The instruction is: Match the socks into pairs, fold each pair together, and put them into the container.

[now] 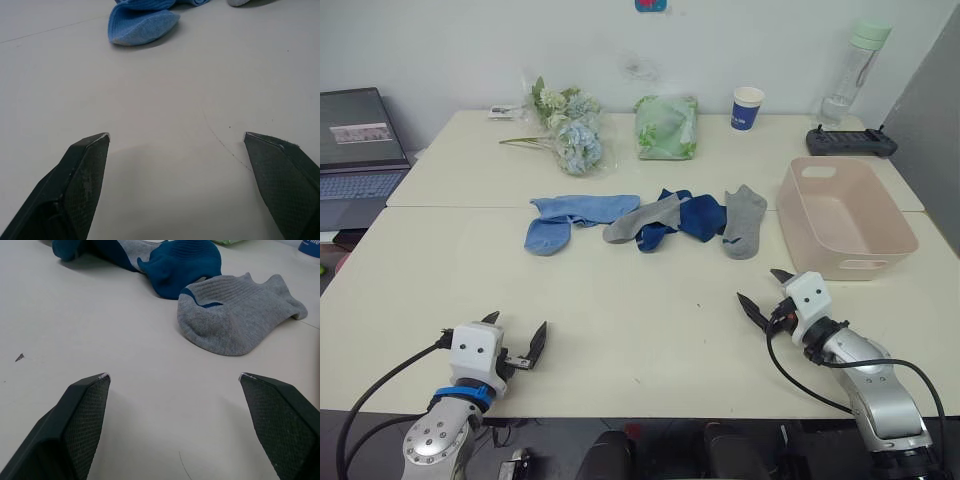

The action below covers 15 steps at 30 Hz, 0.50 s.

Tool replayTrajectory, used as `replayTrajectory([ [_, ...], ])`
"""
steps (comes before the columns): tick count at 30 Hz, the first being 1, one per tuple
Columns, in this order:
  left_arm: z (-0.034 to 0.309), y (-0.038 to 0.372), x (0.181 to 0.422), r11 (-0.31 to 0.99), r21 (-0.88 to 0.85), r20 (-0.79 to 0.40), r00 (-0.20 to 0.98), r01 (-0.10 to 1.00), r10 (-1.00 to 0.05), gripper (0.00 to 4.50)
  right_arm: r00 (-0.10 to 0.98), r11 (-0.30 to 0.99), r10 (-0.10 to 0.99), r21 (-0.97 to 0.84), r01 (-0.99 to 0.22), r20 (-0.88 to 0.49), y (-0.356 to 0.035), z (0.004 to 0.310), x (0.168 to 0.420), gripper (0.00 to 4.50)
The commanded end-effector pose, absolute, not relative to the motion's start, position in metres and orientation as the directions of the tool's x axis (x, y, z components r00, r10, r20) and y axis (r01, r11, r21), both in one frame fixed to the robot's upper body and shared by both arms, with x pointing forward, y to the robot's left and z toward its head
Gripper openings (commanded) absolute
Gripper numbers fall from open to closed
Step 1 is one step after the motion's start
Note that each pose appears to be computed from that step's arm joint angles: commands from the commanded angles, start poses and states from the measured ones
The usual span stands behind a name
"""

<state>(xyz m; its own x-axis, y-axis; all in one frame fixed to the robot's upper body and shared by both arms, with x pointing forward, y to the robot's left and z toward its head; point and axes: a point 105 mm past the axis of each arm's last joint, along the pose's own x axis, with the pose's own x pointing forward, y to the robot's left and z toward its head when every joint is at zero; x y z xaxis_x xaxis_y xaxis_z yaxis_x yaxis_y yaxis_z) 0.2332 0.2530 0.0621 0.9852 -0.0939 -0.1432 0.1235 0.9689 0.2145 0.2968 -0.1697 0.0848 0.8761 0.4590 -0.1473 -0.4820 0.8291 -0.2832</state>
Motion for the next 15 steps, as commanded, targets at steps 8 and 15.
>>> replayTrajectory([
  [8,0.0731,0.2496,0.235,0.97,0.2,-0.108,0.987,0.14,-0.121,4.46,0.884,0.831,0.455,-0.305,-0.466,-0.112,-0.1719,0.0906,0.2951,4.44],
  [15,0.0739,0.2491,0.2353,0.97,0.188,-0.103,0.985,0.153,-0.136,4.46,0.884,0.831,0.454,-0.306,-0.464,-0.11,-0.172,0.0912,0.2958,4.44],
])
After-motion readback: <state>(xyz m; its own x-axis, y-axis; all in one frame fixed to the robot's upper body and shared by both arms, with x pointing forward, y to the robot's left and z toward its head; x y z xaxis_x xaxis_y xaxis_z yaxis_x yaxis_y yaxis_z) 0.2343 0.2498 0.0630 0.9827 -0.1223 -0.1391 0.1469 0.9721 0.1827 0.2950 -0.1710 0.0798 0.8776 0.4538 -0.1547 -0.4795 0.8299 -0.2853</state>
